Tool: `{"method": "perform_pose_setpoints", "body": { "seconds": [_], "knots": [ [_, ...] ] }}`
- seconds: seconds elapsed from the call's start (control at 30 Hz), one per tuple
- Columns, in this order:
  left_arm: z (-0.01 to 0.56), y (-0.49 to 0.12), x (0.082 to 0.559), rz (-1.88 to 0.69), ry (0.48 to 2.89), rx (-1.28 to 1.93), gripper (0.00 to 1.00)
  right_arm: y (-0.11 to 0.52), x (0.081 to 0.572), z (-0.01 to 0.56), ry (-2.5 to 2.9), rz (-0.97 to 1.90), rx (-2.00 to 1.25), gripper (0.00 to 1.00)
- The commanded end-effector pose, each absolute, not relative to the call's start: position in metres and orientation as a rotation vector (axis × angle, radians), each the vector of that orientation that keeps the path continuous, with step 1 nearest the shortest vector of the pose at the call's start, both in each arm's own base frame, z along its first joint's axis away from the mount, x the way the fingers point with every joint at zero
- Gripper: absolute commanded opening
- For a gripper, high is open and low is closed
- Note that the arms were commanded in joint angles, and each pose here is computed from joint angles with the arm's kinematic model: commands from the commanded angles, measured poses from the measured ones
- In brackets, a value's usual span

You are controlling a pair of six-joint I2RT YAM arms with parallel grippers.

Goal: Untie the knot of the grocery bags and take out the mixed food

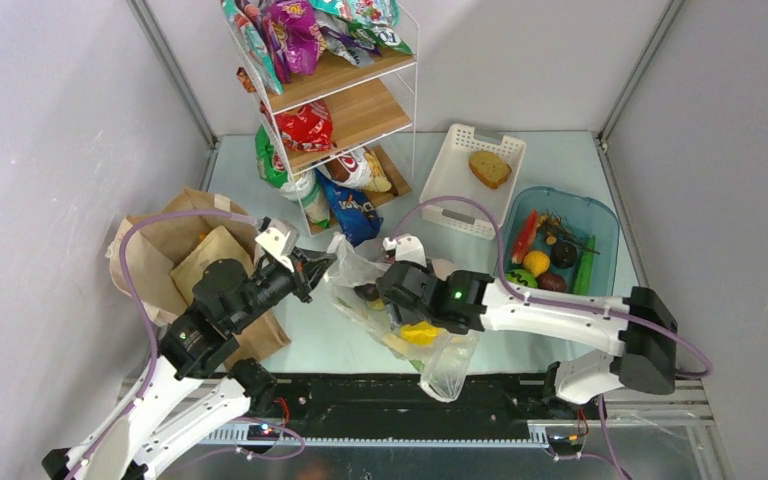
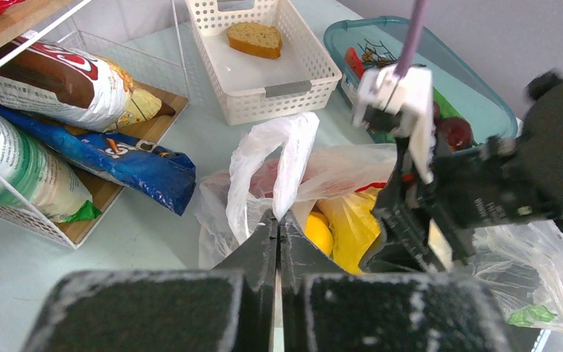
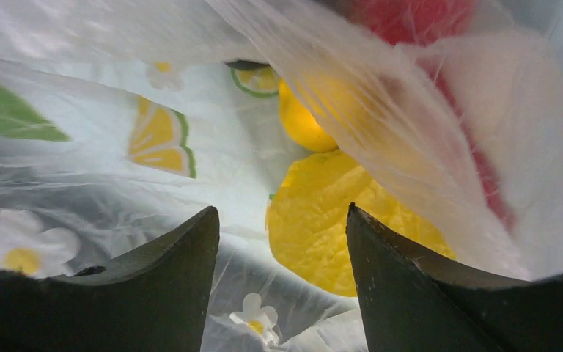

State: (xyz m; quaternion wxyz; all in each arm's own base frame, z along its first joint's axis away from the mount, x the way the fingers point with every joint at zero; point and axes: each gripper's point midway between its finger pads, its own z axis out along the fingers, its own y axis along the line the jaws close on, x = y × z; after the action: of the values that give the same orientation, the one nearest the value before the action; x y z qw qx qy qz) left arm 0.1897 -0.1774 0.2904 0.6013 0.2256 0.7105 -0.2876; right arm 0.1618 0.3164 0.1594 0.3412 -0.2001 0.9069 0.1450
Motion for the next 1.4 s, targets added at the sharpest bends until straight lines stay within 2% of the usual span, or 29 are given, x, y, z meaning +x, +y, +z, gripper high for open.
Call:
{"method": "perform_pose_setpoints", "body": {
  "seconds": [0.0,0.1,0.2,0.27,0.5,0.73,1.07,1.13,1.17,1.2,1.27,1.3,1.33,1.37],
  "knots": [
    [0.296,-0.180,0.188,-0.684,1.614,0.544,0.00,0.306,0.161,0.132,2.424,0.289,-0.416,0.69],
    [0.299,-0.179,0.186,-0.687,1.603,0.542,0.00,0.270,0.157,0.111,2.469,0.144,-0.329,0.79],
    [0.300,-0.178,0.185,-0.690,1.597,0.540,0.00,0.232,0.153,0.098,2.481,0.006,-0.240,0.95],
    [0.300,-0.178,0.185,-0.689,1.597,0.539,0.00,0.218,0.150,0.090,2.494,-0.038,-0.204,0.99],
    [0.298,-0.179,0.186,-0.688,1.604,0.541,0.00,0.217,0.148,0.079,2.507,0.009,-0.185,0.99],
    [0.296,-0.181,0.186,-0.694,1.611,0.548,0.00,0.201,0.151,0.068,2.503,-0.073,-0.171,0.99],
    [0.292,-0.187,0.183,-0.722,1.620,0.578,0.00,0.209,0.186,0.041,2.437,-0.013,-0.141,0.99],
    [0.292,-0.188,0.182,-0.727,1.621,0.584,0.00,0.211,0.191,0.036,2.431,-0.003,-0.135,0.93],
    [0.291,-0.188,0.182,-0.729,1.622,0.587,0.00,0.213,0.193,0.034,2.421,0.008,-0.147,0.83],
    [0.291,-0.189,0.182,-0.730,1.623,0.588,0.00,0.214,0.194,0.033,2.419,0.011,-0.155,0.79],
    [0.290,-0.190,0.182,-0.731,1.626,0.591,0.00,0.215,0.194,0.034,2.411,0.019,-0.177,0.64],
    [0.289,-0.190,0.182,-0.734,1.628,0.595,0.00,0.217,0.193,0.036,2.404,0.026,-0.191,0.50],
    [0.289,-0.191,0.182,-0.734,1.628,0.595,0.00,0.219,0.192,0.044,2.387,0.050,-0.196,0.42],
    [0.289,-0.191,0.182,-0.736,1.630,0.598,0.00,0.220,0.190,0.046,2.376,0.054,-0.208,0.29]
  ]
}}
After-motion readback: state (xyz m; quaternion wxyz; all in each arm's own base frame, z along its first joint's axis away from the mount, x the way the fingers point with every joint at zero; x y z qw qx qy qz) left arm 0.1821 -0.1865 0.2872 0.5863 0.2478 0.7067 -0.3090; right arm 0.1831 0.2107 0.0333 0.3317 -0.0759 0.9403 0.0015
